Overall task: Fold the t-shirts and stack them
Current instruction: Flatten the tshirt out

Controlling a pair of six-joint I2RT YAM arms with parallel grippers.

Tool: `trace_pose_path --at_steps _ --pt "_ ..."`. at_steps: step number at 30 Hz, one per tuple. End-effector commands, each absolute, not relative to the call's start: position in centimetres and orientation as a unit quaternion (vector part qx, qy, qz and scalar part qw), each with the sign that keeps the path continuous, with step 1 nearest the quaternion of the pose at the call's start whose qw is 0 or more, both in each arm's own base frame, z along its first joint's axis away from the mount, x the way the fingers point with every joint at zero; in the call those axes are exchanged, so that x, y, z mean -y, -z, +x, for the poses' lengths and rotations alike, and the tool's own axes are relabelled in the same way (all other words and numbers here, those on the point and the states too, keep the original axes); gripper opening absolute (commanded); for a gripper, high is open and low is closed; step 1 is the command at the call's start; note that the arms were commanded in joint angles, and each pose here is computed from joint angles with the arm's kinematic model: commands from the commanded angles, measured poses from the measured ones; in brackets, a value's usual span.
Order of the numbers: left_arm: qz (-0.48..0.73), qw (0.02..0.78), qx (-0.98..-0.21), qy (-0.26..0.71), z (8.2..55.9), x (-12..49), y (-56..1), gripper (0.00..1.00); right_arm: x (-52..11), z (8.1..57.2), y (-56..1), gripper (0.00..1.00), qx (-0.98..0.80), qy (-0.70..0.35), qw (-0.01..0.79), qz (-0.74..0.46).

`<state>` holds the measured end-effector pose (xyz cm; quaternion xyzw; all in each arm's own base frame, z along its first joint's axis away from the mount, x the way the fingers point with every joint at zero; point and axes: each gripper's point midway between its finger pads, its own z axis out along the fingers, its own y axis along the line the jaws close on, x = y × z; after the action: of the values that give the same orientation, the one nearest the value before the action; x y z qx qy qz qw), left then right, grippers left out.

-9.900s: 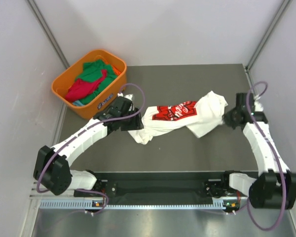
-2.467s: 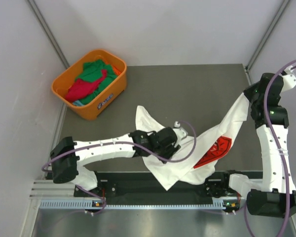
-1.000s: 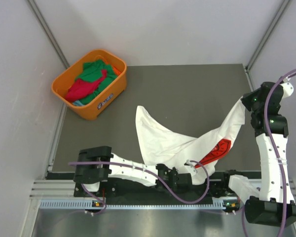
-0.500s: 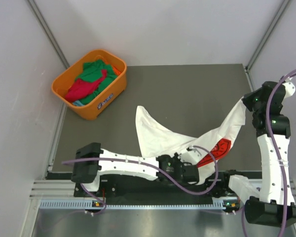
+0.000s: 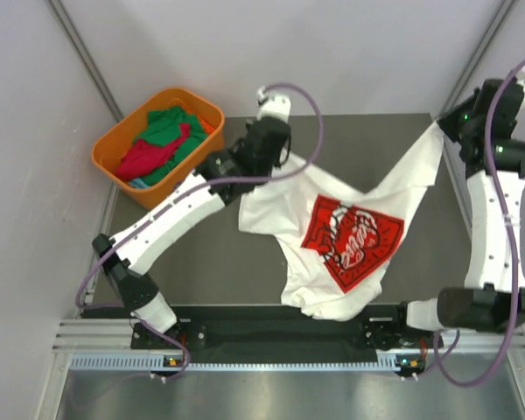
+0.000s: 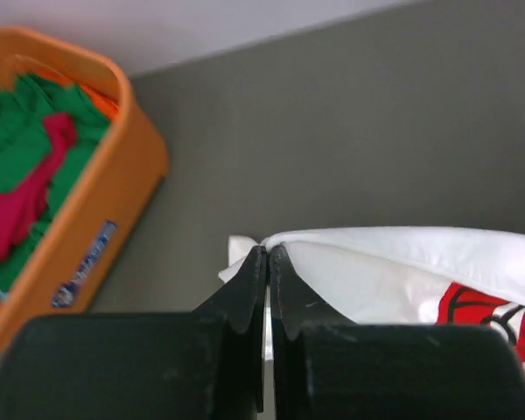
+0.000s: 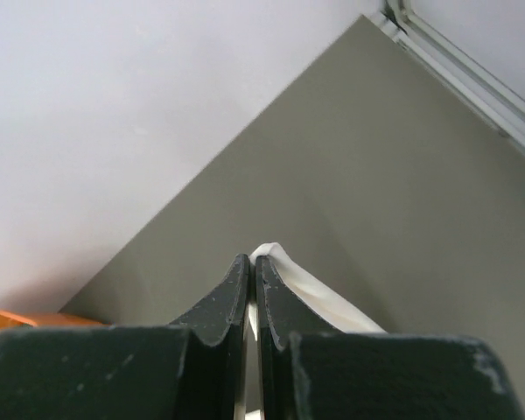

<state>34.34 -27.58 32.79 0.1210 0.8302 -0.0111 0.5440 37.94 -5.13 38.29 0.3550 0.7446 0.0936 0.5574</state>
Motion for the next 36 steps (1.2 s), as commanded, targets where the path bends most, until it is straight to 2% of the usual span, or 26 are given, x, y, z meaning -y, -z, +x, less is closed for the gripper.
trace_pose_path --at_steps 1,4,5,9,10,12,13,14,20,23,25,28,33,36 --pt "0.071 0.65 -0.756 0.027 40.4 27.9 -41.9 0.0 5.9 39.7 -45.9 0.0 -0.699 -0.118 0.626 0.325" --pt "0.032 0.676 -0.736 -0.006 43.6 26.6 -45.1 0.0 6.3 40.4 -51.5 0.0 -0.666 -0.144 0.662 0.312" --pt "0.007 0.706 -0.708 0.011 43.3 25.6 -49.4 0.0 6.6 39.8 -54.5 0.0 -0.642 -0.149 0.688 0.304" --pt "-0.026 0.754 -0.654 0.061 41.1 24.0 -55.9 0.0 6.6 36.3 -59.6 0.0 -0.598 -0.169 0.73 0.285" --pt "-0.034 0.767 -0.635 0.084 39.2 22.6 -58.2 0.0 6.5 35.4 -60.2 0.0 -0.592 -0.17 0.735 0.283" --pt "-0.022 0.763 -0.636 0.115 37.8 23.4 -57.5 0.0 5.5 32.2 -61.4 0.0 -0.577 -0.175 0.75 0.272" --pt "-0.037 0.779 -0.61 0.142 35.2 21.5 -60.1 0.0 5.2 31.1 -61.6 0.0 -0.573 -0.177 0.753 0.27" --pt "-0.02 0.768 -0.622 0.151 34.6 22.6 -58.4 0.0 4.4 28.7 -62.1 0.0 -0.564 -0.179 0.762 0.264" --pt "0.01 0.76 -0.589 0.274 25.4 20.3 -61.0 0.0 1.2 17.9 -64.0 0.0 -0.527 -0.182 0.794 0.244" --pt "0.029 0.738 -0.578 0.345 21.8 19.8 -61.1 0.0 0.6 13.8 -63.2 0.0 -0.519 -0.171 0.798 0.254" --pt "0.033 0.73 -0.586 0.349 21.2 19.3 -60.2 0.0 0.7 12.9 -63.0 0.0 -0.513 -0.165 0.8 0.262" --pt "0.039 0.728 -0.61 0.31 22.6 19.9 -58.2 0.0 1.0 14.6 -61.7 0.0 -0.537 -0.167 0.78 0.273" --pt "0.058 0.738 -0.647 0.182 27.4 21.8 -54.6 0.0 2.1 24.1 -56.0 0.0 -0.637 -0.189 0.688 0.292" --pt "0.048 0.716 -0.683 0.135 32.7 22.9 -52.0 0.0 4.1 29.6 -53.2 0.0 -0.667 -0.176 0.652 0.314"
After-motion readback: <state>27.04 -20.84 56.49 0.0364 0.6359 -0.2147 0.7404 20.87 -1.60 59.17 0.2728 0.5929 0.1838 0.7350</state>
